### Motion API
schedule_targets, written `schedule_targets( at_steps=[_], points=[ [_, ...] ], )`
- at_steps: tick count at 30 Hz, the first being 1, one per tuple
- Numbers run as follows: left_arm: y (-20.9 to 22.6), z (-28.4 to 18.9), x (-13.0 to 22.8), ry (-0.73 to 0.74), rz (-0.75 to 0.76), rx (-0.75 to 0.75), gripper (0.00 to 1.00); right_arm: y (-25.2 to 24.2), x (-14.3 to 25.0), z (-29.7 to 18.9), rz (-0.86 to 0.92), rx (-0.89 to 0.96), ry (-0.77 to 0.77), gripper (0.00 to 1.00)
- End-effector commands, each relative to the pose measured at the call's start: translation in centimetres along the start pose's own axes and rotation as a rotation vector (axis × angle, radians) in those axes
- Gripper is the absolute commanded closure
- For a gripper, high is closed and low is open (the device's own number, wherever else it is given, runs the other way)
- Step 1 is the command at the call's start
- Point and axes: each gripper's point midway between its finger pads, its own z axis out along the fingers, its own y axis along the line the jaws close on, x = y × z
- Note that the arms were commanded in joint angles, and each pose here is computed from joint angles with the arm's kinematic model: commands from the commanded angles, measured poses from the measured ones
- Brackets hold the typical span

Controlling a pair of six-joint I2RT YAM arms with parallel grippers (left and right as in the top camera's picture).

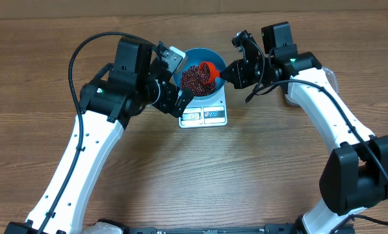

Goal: Scoop item into bowl and weigh 150g on scale
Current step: 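Tilt the scoop slowly with the right gripper, trickling beans into bowl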

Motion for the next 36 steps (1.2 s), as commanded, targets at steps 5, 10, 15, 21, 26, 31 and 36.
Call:
schedule_targets(
  at_steps=[5,10,15,21,26,31,36],
  points=[
    [-0.5,-1.2,-0.9,-0.039,0.032,0.010,0.00,1.4,-1.9,-1.8,-0.115,0.075,-0.049,0.96],
    [-0.5,-1.2,-0.9,-0.039,0.032,0.010,0.00,2.3,-2.1,-1.9,-0.129,0.039,-0.060,0.96],
    [-0.5,-1.2,-0.9,-0.039,0.032,0.010,0.00,1.7,-2.6,-1.9,-0.088,0.103,-0.077,0.97],
    [-0.5,-1.2,-0.9,-0.039,0.032,0.010,0.00,2.5,-2.1,-1.7,-0.170,0.073,-0.056,0.96],
    [-0.5,-1.2,-0.9,-0.039,0.032,0.010,0.00,3.1,-2.1,-1.7,-0.176,0.054,-0.059,0.96],
    [-0.5,-1.2,-0.9,-0.039,0.032,0.010,0.00,2.7,-2.7,-2.2,-0.143,0.106,-0.083,0.96],
    [-0.5,-1.2,-0.9,-0.039,0.032,0.010,0.00,3.7,-2.3,-2.3,-0.234,0.064,-0.065,0.96]
  ],
)
